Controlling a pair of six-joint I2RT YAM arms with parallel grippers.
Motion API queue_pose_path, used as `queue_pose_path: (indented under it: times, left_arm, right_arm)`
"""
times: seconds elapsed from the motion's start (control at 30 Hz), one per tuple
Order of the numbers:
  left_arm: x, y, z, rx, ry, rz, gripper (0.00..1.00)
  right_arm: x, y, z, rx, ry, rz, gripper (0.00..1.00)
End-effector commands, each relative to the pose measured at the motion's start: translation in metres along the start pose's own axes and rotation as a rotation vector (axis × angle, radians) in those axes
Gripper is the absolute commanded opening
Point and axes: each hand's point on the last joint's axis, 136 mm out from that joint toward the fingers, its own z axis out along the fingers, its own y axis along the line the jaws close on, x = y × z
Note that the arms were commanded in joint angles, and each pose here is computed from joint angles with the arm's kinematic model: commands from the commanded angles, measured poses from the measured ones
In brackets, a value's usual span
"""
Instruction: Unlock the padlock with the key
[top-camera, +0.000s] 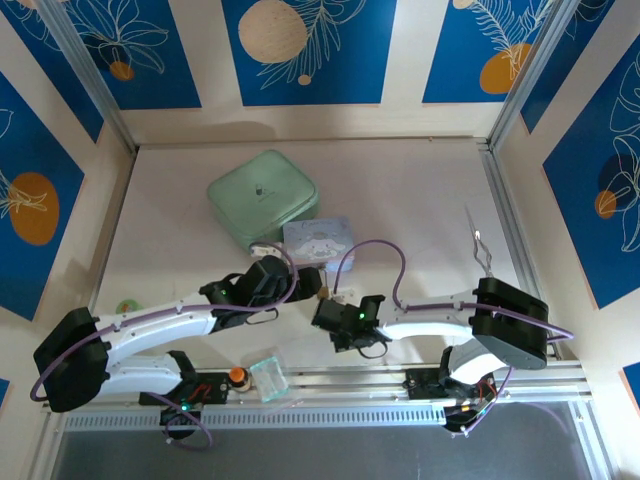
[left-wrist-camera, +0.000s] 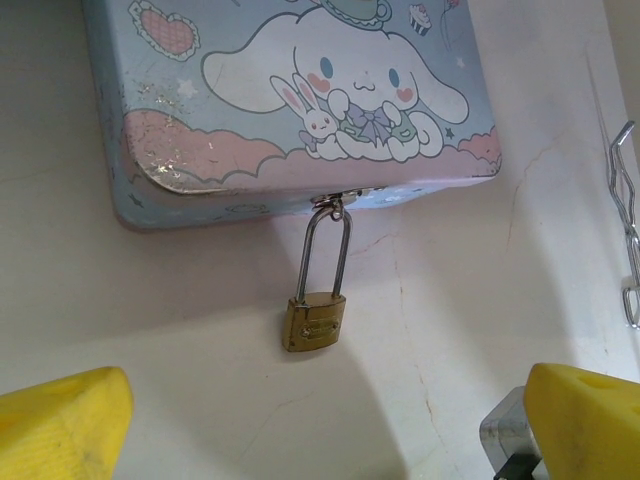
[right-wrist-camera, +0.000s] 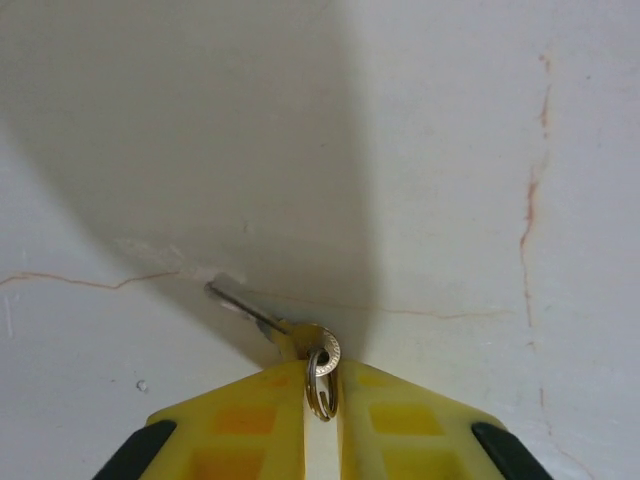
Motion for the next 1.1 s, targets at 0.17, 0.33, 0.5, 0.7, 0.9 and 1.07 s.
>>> queue_pose_path:
  times: [0.17,0.33,0.5,0.7,0.9,1.07]
  left_arm:
    - [0.003,-0.017,0.003,0.108,-0.004,-0.009,0.97]
    - [0.005,-0.030,0.004,0.192,-0.003,-0.086,0.96]
    - [0.005,-0.048,0.002,0.303,-0.033,-0.106,0.81]
    - [0.022,-0.070,0.016,0.373,0.068,-0.074,0.70]
    - [0.027,-0.076,0.021,0.383,0.088,-0.059,0.53]
    - [0.025,-0.077,0.020,0.385,0.080,-0.060,0.53]
  right_arm:
    - [0.001,0.008,0.006,-0.166,0.020,-0.021,0.05]
    - [-0.015,0.014,-0.014,-0.336,-0.042,-0.028,0.04]
    - [-0.044,0.018,-0.045,-0.487,-0.144,0.010,0.03]
    - [-0.070,0.015,-0.070,-0.571,-0.205,0.031,0.02]
    - [-0.081,0.018,-0.083,-0.639,-0.226,0.044,0.02]
    - [-0.082,0.020,-0.083,-0.656,-0.210,0.050,0.02]
